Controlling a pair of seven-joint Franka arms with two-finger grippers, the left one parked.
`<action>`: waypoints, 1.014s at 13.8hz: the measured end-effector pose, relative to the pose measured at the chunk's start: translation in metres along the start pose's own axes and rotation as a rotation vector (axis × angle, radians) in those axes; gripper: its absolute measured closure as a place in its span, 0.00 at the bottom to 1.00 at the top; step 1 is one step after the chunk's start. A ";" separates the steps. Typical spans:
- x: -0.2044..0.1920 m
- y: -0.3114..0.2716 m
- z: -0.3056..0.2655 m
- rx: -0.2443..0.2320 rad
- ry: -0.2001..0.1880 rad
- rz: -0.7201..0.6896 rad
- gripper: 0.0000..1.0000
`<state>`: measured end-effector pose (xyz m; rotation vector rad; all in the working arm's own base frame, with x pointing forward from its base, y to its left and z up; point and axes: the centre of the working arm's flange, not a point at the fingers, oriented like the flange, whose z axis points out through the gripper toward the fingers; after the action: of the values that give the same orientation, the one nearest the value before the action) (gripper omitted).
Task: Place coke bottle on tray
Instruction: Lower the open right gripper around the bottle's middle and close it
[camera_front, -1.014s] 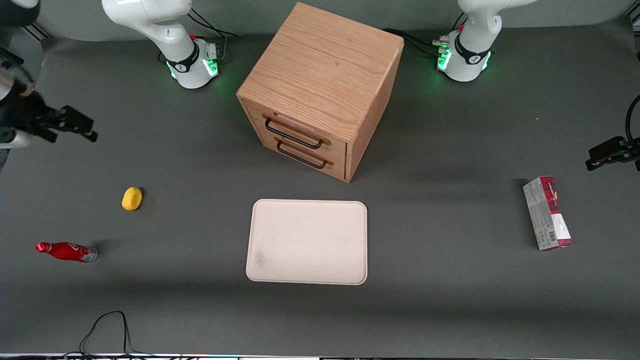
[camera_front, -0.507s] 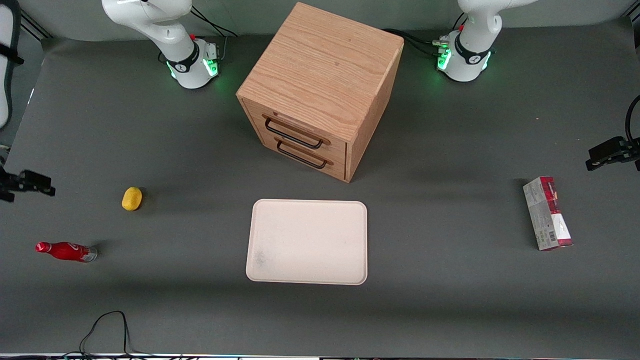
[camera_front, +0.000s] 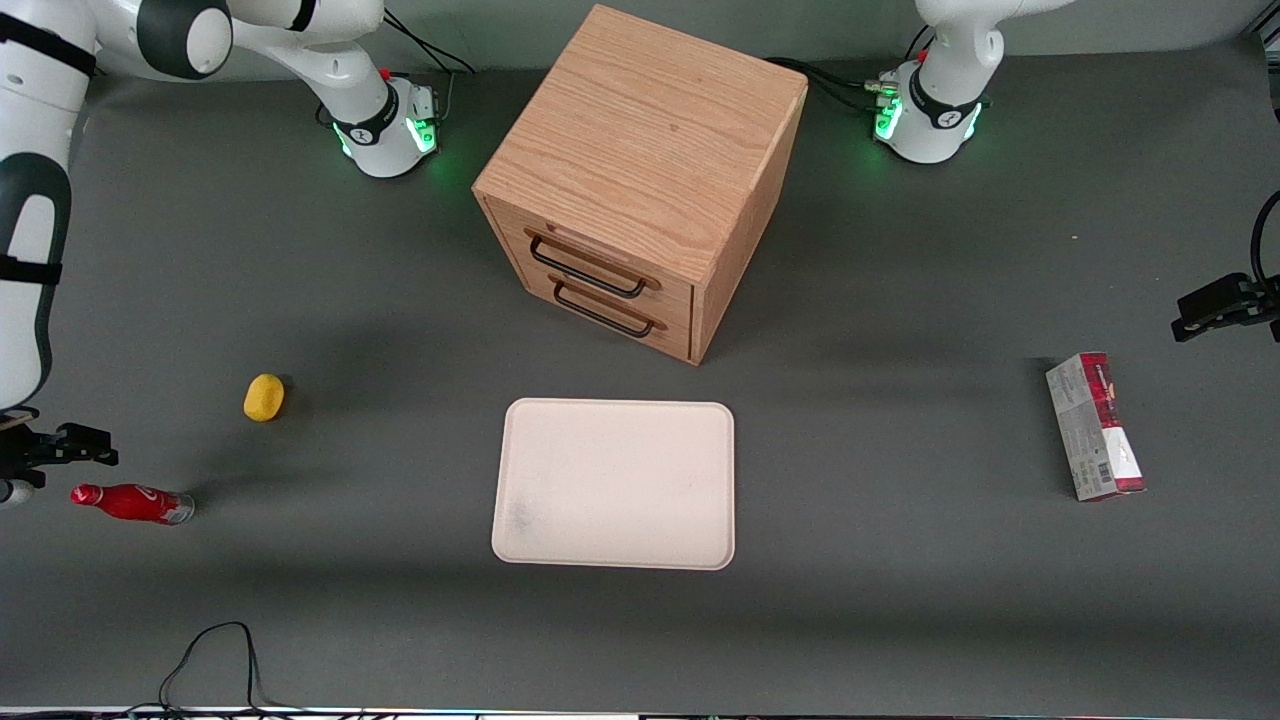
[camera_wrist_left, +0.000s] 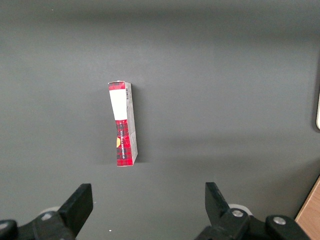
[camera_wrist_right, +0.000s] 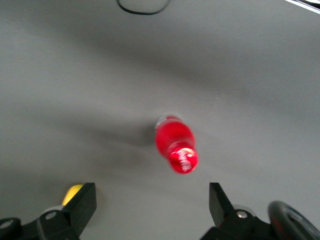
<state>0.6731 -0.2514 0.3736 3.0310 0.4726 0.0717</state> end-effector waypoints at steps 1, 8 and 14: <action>-0.001 0.005 0.007 -0.003 0.004 0.003 0.00; 0.004 0.024 0.042 0.014 0.070 -0.011 0.00; 0.007 0.023 0.054 0.039 0.077 0.006 0.26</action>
<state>0.6896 -0.2752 0.3216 3.0773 0.4769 0.1820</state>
